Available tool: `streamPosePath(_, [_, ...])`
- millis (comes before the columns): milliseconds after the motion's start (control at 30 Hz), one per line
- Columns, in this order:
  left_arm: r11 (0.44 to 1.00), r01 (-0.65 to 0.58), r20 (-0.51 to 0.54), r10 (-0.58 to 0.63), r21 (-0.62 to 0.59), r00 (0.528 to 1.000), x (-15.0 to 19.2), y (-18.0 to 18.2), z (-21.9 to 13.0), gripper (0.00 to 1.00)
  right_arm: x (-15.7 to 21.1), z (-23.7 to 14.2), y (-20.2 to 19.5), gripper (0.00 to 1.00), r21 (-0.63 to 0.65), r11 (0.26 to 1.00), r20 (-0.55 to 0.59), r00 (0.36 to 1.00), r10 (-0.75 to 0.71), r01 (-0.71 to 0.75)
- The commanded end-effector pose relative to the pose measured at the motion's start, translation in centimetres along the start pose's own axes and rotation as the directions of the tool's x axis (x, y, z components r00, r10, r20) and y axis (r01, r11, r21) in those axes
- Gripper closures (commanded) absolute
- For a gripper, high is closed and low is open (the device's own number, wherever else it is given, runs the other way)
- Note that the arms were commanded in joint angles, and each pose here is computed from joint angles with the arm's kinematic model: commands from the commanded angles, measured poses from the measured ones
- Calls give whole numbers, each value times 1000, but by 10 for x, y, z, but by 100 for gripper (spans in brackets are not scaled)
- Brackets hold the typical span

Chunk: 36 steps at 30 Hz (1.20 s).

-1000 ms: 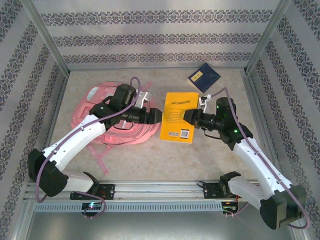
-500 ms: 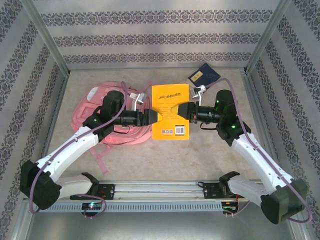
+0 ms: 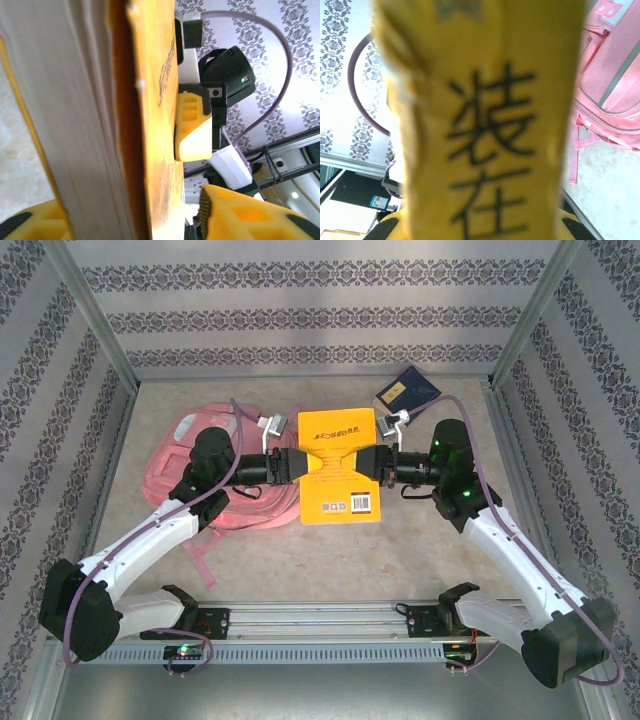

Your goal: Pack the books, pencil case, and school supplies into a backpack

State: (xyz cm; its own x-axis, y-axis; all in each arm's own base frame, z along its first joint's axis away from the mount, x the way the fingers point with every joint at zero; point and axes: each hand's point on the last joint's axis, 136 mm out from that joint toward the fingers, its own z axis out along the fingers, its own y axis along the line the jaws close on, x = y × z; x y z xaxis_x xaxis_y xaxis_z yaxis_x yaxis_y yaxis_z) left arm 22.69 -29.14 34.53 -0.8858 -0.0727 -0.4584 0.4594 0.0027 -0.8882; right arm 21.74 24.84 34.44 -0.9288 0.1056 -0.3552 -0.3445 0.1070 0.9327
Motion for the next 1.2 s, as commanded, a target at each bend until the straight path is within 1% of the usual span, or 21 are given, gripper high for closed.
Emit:
streamPosePath(0, [994, -75, 17, 74, 80, 997, -4, -22, -5, 60, 7, -4, 27, 100, -70, 993, -19, 995, -100, 99])
streamPosePath(100, [993, -75, 22, 73, 90, 997, -5, -22, -5, 76, 7, -4, 27, 100, -65, 992, -16, 994, -110, 109])
streamPosePath(200, [992, -79, 21, 77, 100, 997, -6, -24, -4, 96, -2, -7, 19, 100, -26, 993, 33, 993, -112, 113])
streamPosePath(233, [992, -80, 23, 78, 99, 997, -7, -24, -4, 100, -5, -8, 16, 100, -13, 994, 51, 993, -111, 112])
streamPosePath(267, [992, -85, 32, 82, 96, 996, -10, -24, -4, 100, -11, -10, 13, 99, 7, 994, 81, 990, -113, 113])
streamPosePath(333, [992, -89, 68, 83, 84, 994, -19, -25, -3, 100, -22, -15, 8, 71, 54, 992, 165, 979, -120, 113])
streamPosePath(367, [992, -99, 95, 91, 79, 991, -25, -27, -3, 100, -29, -19, 8, 61, 71, 991, 218, 967, -130, 118])
streamPosePath(400, [992, -108, 134, 99, 68, 986, -34, -28, -3, 100, -35, -22, 10, 55, 79, 989, 270, 952, -143, 126])
streamPosePath(433, [992, -118, 175, 107, 53, 979, -42, -30, -5, 100, -39, -24, 15, 52, 72, 988, 307, 939, -156, 140])
streamPosePath(500, [988, -152, 286, 143, 9, 947, -63, -34, -11, 100, -49, -27, 26, 46, 39, 985, 379, 910, -168, 166])
streamPosePath(533, [986, -164, 343, 158, -12, 926, -73, -36, -15, 100, -54, -29, 31, 44, 24, 986, 413, 896, -161, 166])
streamPosePath(567, [986, -165, 414, 162, -29, 896, -84, -37, -21, 100, -60, -32, 33, 42, 5, 986, 457, 877, -148, 164])
streamPosePath(600, [986, -166, 480, 160, -30, 863, -94, -38, -27, 100, -66, -35, 33, 39, -16, 989, 505, 855, -119, 147])
streamPosePath(667, [987, -161, 555, 137, -6, 820, -107, -41, -34, 100, -76, -41, 31, 35, -61, 991, 580, 812, -61, 119])
streamPosePath(700, [987, -161, 572, 129, 4, 810, -111, -42, -35, 100, -80, -43, 30, 34, -85, 990, 611, 791, -38, 113])
streamPosePath(767, [987, -156, 573, 112, 28, 812, -115, -43, -32, 100, -85, -43, 31, 31, -123, 985, 644, 765, -14, 122])
streamPosePath(867, [988, -149, 564, 104, 35, 819, -117, -41, -28, 100, -85, -33, 37, 28, -149, 978, 645, 764, -17, 148])
streamPosePath(1000, [990, -143, 599, 114, 1, 792, -122, -36, -33, 100, -81, -20, 44, 27, -145, 972, 651, 757, -49, 187])
streamPosePath(1100, [991, -134, 605, 101, 9, 790, -126, -34, -32, 100, -79, -11, 43, 30, -148, 972, 656, 754, -42, 182])
streamPosePath(1167, [992, -129, 605, 95, 13, 791, -127, -33, -30, 100, -80, -5, 42, 37, -149, 973, 662, 748, -34, 175])
